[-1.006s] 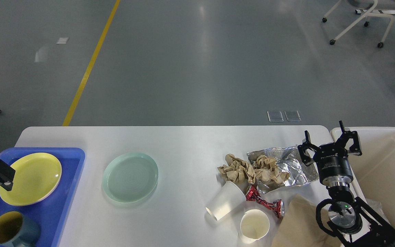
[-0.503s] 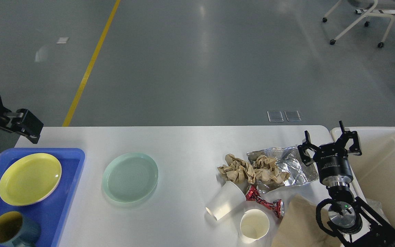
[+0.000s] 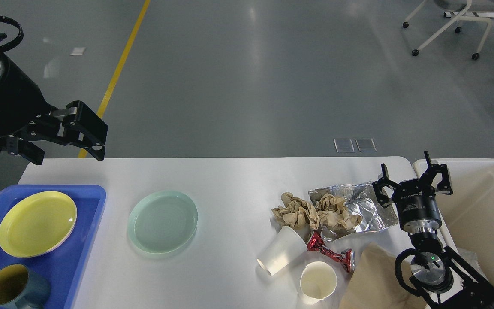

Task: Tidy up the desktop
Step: 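Release the cup and raise the left gripper away, then reach the left gripper to the rim of the pale green plate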

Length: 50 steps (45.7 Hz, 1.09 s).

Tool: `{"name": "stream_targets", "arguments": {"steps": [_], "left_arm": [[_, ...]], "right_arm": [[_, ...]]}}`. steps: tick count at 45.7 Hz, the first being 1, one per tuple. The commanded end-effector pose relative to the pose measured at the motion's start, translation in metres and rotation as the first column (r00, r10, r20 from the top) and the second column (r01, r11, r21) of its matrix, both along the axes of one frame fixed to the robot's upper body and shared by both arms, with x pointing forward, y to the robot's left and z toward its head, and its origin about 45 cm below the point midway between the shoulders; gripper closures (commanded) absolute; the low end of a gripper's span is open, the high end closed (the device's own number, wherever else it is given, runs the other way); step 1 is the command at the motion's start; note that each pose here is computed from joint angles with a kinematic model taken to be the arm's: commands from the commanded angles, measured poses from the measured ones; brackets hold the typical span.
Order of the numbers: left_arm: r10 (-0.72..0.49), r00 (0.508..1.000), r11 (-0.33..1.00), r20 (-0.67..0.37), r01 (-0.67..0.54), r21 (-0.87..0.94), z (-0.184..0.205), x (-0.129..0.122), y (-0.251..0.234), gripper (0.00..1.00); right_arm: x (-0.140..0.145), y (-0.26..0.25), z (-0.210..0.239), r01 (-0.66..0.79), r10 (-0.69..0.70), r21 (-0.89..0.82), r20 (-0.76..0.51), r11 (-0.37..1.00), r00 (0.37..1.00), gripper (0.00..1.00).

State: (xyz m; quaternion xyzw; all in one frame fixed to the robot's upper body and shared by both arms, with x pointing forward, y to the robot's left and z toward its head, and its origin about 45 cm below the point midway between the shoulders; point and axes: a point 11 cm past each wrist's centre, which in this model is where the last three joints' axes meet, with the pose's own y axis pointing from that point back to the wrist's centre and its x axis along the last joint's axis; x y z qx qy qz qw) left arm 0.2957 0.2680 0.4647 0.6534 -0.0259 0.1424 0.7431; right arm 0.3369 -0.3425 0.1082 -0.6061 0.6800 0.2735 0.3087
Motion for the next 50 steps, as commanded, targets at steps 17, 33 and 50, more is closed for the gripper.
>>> {"name": "stream_targets", "arguments": {"steps": [17,33,50], "left_arm": [[-0.009,0.999,1.000,0.053,0.009,0.005,0.006,0.009,-0.002,0.04],[0.021,0.999,1.000,0.046,-0.021,-0.001,-0.059,0.039,0.003,0.05],[0.093,0.996,0.996,-0.004,-0.093,-0.001,-0.187,0.067,0.025,0.06]], "right_arm": [[0.000,0.000,0.000,0.001,-0.001,0.000,0.000,1.000,1.000,0.00],[0.000,0.000,0.000,-0.001,0.001,0.000,0.000,1.000,1.000,0.00],[0.000,0.000,0.000,0.001,-0.001,0.000,0.000,1.000,1.000,0.00]]}}
